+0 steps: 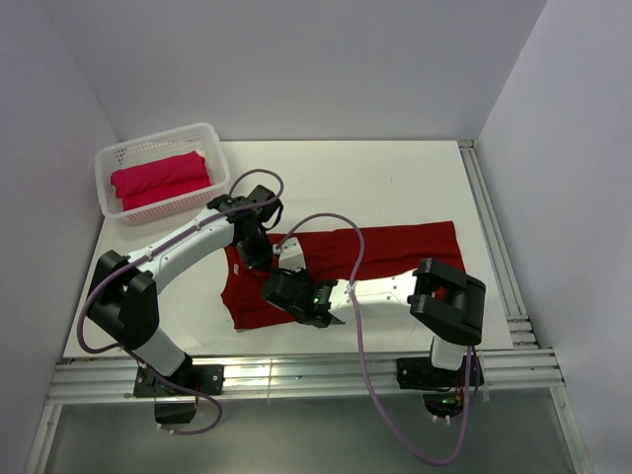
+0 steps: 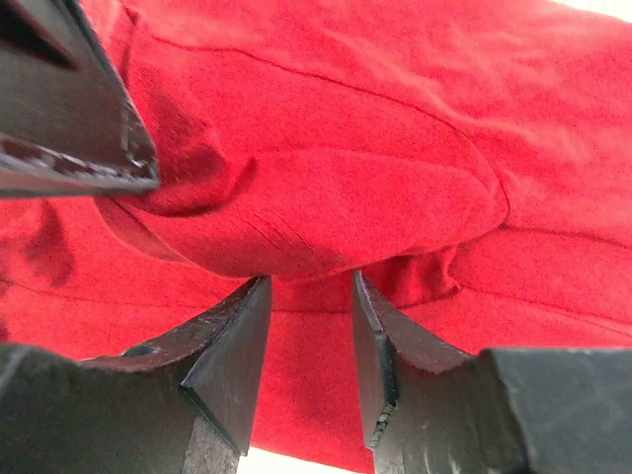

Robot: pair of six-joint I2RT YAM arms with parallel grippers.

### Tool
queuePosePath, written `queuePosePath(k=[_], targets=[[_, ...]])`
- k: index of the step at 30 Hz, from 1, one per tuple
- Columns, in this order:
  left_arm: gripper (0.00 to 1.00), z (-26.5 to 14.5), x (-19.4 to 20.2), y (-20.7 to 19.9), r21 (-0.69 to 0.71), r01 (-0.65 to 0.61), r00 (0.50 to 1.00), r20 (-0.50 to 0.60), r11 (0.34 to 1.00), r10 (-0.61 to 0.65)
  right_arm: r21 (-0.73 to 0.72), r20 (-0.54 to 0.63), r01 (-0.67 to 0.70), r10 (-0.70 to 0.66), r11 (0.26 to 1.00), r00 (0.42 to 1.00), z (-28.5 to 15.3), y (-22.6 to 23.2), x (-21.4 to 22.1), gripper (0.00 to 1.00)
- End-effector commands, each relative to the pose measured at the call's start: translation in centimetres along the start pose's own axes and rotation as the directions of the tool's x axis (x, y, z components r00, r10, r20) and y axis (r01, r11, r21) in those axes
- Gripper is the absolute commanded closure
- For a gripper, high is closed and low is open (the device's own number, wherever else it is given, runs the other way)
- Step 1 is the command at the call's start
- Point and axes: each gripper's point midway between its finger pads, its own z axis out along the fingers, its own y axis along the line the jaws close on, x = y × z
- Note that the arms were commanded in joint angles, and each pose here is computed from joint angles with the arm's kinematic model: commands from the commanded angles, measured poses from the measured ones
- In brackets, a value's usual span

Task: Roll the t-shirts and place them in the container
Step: Fold the tshirt

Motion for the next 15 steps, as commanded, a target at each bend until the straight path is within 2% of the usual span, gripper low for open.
queuePosePath(k=[1,7,9,10,12,13,15], targets=[[1.0,-1.2,-0.5,-0.9,0.043,0.005,1.0,0.011,0.999,-0.006,-0.015,0.077,-0.03,0.031,0.999,0.997,0.3,1.6,-2.4,0.55],[1.0,-1.1,-0.1,-1.0,0.053,0.013,1.0,-0.015,0.999,-0.012,0.013,0.103,-0.046,0.045,0.999,0.994,1.2,1.6,-2.7,0.6],[1.0,-1.1,0.0,-1.1,0.056,0.013,1.0,-0.015,0.998,-0.012,0.038,0.116,-0.052,0.047,0.998,0.992,1.4,1.3,-2.8,0.68],[1.0,-1.0,0.0,-1.0,0.053,0.013,1.0,-0.016,0.999,-0.012,0.039,0.12,-0.059,0.054,0.997,0.991,1.3,1.2,-3.0,0.8],[1.0,-1.0,0.0,-0.9,0.048,0.012,1.0,-0.017,0.999,-0.012,0.039,0.123,-0.064,0.059,0.997,0.991,1.1,0.8,-3.0,0.88],[1.0,-1.0,-0.1,-0.8,0.047,0.011,1.0,-0.015,0.999,-0.01,0.031,0.131,-0.073,0.069,0.997,0.989,0.7,0.7,-3.5,0.99],[1.0,-1.0,-0.1,-0.8,0.048,0.009,1.0,-0.013,0.999,-0.009,0.025,0.128,-0.069,0.065,0.997,0.99,0.3,0.4,-3.5,1.0]])
